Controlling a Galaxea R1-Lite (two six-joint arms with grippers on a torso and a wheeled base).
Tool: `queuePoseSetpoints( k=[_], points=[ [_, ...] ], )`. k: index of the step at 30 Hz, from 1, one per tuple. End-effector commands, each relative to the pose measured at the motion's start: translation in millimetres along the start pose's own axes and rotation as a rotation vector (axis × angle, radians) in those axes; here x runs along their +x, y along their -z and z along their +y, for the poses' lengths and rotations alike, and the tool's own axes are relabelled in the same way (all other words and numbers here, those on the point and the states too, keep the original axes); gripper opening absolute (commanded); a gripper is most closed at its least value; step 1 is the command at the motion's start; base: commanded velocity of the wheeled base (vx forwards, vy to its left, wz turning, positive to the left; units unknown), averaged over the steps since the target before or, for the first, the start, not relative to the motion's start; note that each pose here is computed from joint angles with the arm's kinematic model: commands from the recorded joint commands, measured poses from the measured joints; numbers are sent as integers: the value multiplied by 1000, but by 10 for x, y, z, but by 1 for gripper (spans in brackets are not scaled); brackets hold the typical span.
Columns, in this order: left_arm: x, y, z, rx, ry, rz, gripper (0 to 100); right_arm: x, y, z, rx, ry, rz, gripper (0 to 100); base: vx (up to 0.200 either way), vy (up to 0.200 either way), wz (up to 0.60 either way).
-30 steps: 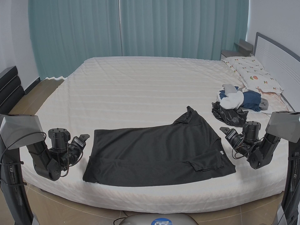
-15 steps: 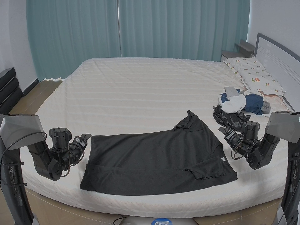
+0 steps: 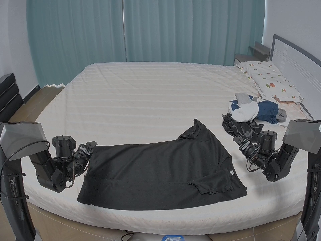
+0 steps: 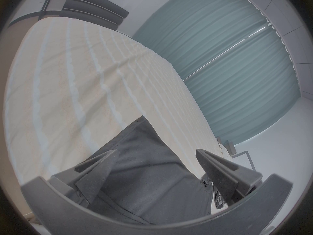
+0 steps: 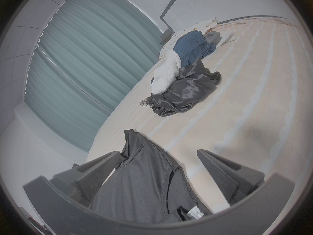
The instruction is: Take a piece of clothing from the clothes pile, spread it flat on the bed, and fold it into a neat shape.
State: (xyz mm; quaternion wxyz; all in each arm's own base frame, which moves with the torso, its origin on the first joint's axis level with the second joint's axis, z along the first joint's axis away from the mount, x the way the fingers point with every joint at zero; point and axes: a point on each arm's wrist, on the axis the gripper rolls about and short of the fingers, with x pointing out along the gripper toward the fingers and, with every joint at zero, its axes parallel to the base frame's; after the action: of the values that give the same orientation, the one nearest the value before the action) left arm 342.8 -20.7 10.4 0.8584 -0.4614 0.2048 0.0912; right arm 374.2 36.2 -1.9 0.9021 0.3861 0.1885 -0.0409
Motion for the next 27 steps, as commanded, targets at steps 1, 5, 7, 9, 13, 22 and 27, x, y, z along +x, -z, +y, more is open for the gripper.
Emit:
queuePoseSetpoints(
  k=[1,5,7,9,13,22,27],
  points=[
    [9,-29,26,-7,-6,-6,100,-8,39,4,-3,0,13,100,200,0,0],
    [21,-41,8,-5,-1,-15,100,-10,58,17,-6,-3,18,100,200,0,0],
    [29,-54,-1,-3,2,-22,100,-13,67,32,-9,-6,19,100,0,0,0],
    [48,-84,1,1,3,-31,100,-13,77,39,-11,-6,22,100,0,0,0],
    [114,-143,-10,43,1,-42,100,-14,125,62,-31,-6,37,100,0,0,0],
    [424,-100,66,194,-46,2,100,-31,168,64,-59,-5,53,100,0,0,0],
    [635,-169,80,236,-51,13,100,-29,171,52,-67,1,57,100,0,0,0]
  ],
)
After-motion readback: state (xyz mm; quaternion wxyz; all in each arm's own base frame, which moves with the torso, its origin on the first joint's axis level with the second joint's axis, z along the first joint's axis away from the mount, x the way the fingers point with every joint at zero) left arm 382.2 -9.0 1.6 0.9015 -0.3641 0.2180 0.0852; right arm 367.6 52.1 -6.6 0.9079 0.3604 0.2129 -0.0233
